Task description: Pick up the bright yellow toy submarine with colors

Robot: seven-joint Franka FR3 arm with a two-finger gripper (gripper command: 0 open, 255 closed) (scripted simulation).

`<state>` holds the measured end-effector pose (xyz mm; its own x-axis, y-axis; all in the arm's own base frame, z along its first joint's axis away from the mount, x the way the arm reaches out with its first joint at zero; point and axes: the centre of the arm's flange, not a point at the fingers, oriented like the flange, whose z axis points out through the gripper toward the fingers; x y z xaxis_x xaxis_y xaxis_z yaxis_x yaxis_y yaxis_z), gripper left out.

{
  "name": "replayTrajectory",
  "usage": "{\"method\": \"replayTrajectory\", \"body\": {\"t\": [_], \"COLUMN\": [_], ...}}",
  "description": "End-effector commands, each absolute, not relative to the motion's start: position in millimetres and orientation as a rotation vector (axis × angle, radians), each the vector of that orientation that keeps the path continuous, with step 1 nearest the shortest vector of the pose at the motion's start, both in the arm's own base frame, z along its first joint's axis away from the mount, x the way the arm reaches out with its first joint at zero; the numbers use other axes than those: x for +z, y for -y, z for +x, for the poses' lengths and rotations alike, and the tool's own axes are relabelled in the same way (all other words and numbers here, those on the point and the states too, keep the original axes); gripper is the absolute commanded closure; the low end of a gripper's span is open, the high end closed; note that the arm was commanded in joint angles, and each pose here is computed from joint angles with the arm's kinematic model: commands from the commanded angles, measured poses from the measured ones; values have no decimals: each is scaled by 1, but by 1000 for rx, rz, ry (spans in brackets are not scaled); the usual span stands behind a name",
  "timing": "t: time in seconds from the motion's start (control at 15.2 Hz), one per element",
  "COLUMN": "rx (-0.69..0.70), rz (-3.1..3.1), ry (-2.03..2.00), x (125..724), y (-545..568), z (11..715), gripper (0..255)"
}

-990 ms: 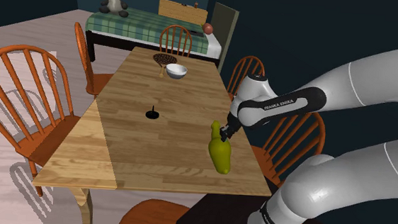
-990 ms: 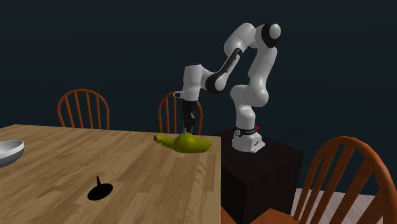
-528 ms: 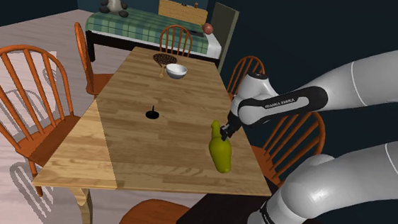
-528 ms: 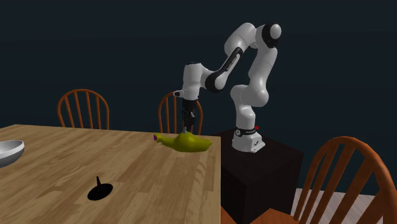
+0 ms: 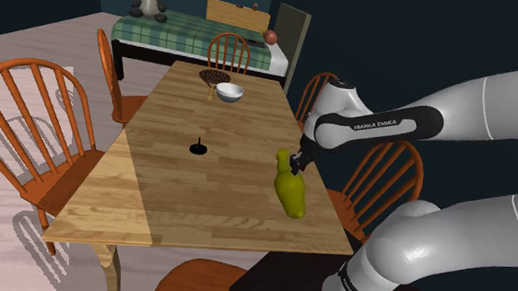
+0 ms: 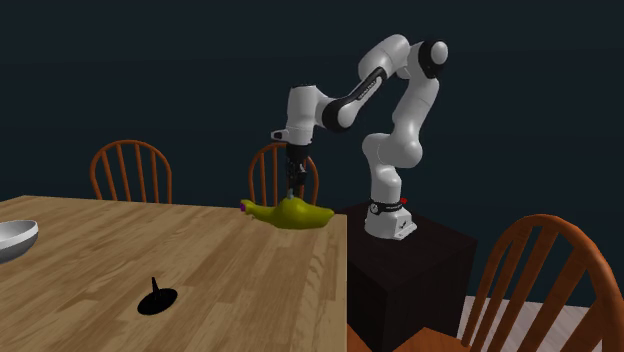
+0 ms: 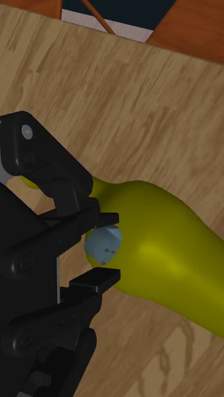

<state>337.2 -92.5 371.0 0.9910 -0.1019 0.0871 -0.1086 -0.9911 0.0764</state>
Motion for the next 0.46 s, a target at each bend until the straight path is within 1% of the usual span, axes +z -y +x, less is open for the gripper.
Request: {"method": "replayTrajectory", "body": {"t": [0.0,0.26,0.4], "rx": [129,129,129], "rz": [3053,3053,3053], "ry": [162,162,162], "x": [383,404,405], "y": [92,92,92], "z": [337,337,337], "gripper": [255,255,255]}}
